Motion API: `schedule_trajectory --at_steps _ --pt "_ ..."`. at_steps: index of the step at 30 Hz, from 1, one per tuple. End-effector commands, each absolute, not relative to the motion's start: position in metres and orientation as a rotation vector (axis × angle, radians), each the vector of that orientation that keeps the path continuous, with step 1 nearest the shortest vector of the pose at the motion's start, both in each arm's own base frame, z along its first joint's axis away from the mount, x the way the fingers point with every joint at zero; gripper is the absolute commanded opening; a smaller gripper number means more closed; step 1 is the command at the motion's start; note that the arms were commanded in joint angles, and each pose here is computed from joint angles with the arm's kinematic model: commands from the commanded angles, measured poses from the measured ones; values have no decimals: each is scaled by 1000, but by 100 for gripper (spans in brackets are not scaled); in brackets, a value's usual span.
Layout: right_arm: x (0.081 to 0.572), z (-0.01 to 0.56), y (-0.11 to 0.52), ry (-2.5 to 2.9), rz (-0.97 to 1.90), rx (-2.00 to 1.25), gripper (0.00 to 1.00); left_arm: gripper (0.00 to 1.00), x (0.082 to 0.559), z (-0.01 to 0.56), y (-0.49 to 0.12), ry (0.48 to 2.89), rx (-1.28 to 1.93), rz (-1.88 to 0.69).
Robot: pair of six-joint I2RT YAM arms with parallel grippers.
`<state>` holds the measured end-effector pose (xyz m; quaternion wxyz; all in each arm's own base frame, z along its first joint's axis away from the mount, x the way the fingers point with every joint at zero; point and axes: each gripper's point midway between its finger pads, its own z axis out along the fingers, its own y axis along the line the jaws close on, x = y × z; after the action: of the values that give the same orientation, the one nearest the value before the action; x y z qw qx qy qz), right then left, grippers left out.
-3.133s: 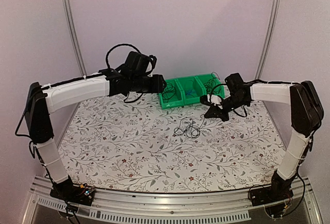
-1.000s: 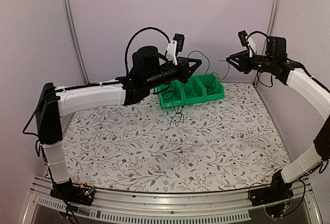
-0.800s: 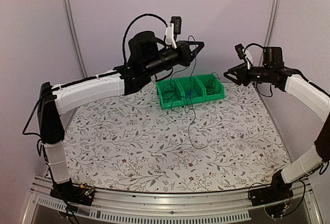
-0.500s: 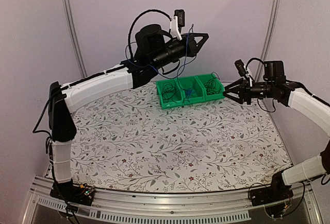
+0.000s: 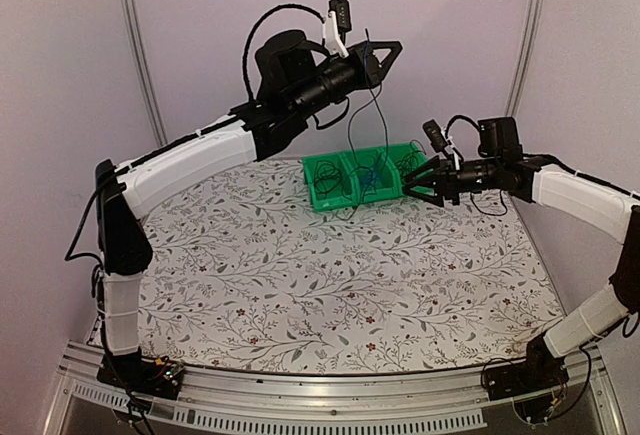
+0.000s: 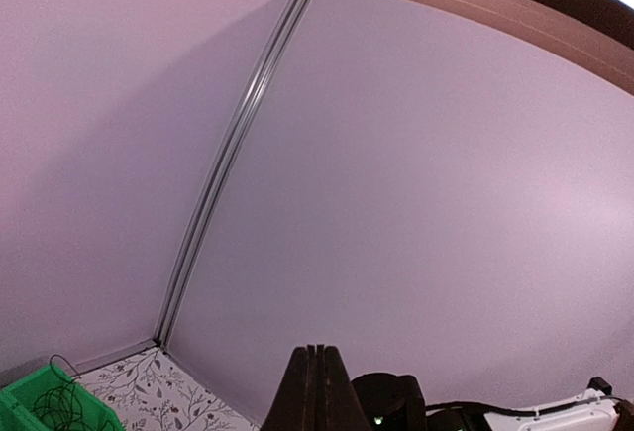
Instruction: Untangle the cables
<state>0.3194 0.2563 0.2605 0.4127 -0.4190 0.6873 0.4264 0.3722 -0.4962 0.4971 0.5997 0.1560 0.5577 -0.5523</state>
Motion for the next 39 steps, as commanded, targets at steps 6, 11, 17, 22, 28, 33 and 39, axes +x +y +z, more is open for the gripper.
schedule_trajectory --at_steps 6,11,17,22,28,33,39 --pt "300 304 295 1527 1078 -1207 46 0 376 510 -490 1268 303 -1282" --pt "310 308 306 1516 1018 -1208 45 0 374 513 -491 1261 297 -1304" --pt "332 304 311 1551 959 -1176 38 0 371 516 -492 1258 303 -1321" --pt "323 294 323 1540 1031 -1244 35 0 369 519 -493 1249 303 -1331" --pt "317 290 333 1529 1069 -1273 35 0 367 521 -495 1248 306 -1349" --pt "327 293 337 1533 1067 -1242 36 0 365 520 -497 1249 312 -1358" --pt "338 299 345 1531 1097 -1210 42 0 365 519 -498 1256 314 -1356"
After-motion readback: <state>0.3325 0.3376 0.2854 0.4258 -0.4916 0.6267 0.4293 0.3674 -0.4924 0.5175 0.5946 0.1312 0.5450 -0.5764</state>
